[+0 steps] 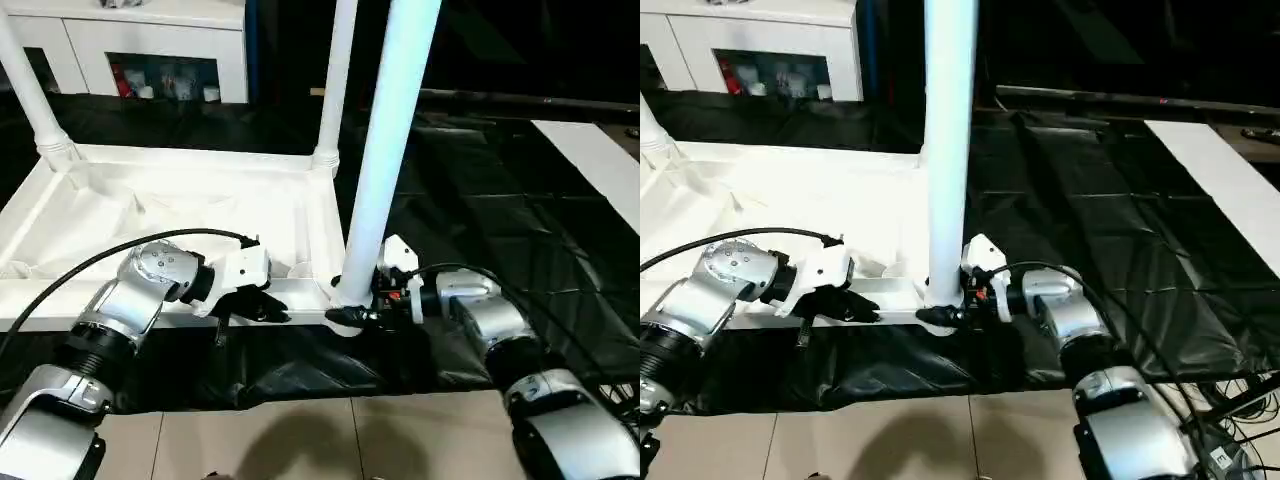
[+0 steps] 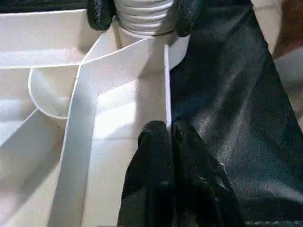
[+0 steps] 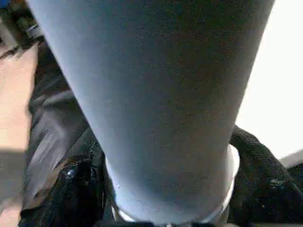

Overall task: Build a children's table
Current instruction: Insert table leg to table base

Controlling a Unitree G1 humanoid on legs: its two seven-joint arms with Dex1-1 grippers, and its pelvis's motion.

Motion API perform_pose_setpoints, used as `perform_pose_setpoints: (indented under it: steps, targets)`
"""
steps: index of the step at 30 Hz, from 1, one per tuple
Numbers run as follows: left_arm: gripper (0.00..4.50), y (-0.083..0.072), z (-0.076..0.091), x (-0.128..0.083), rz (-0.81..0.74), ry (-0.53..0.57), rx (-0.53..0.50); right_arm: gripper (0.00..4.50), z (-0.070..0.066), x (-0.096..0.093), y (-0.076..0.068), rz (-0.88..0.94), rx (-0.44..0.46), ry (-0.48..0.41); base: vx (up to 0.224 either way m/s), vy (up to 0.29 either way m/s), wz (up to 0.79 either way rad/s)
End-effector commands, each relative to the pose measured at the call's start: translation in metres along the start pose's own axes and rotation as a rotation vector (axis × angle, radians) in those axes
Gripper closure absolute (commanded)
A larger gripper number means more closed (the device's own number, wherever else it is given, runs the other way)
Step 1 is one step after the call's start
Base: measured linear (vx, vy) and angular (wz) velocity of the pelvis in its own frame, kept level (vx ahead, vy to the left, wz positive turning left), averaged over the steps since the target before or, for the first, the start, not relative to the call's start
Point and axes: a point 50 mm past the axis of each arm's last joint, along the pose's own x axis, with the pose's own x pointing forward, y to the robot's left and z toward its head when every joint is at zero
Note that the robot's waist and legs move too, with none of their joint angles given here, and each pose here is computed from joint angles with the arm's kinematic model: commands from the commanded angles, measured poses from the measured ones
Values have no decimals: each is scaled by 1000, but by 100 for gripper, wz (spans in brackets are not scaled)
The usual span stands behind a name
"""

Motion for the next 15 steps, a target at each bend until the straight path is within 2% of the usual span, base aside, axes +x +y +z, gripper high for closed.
perform_pose_setpoints:
  steps: [1, 7, 10, 13, 15]
  targets:
    - [450, 3, 7, 18, 43, -11, -35, 166, -8, 11, 0, -112, 57, 6, 0, 0, 0]
    - [450, 12, 21, 39, 221, -49, -91, 168, -13, 31, -5, -394, 150, -34, 0, 0, 0]
    - [450, 13, 28, 51, 293, -62, -114, 169, -13, 40, -8, -535, 250, -71, 0, 0, 0]
    - [450, 10, 36, 63, 314, -73, -121, 169, -11, 51, -6, -588, 324, -100, 0, 0, 0]
    - [450, 9, 37, 66, 312, -65, -114, 169, -9, 56, -3, -581, 322, -101, 0, 0, 0]
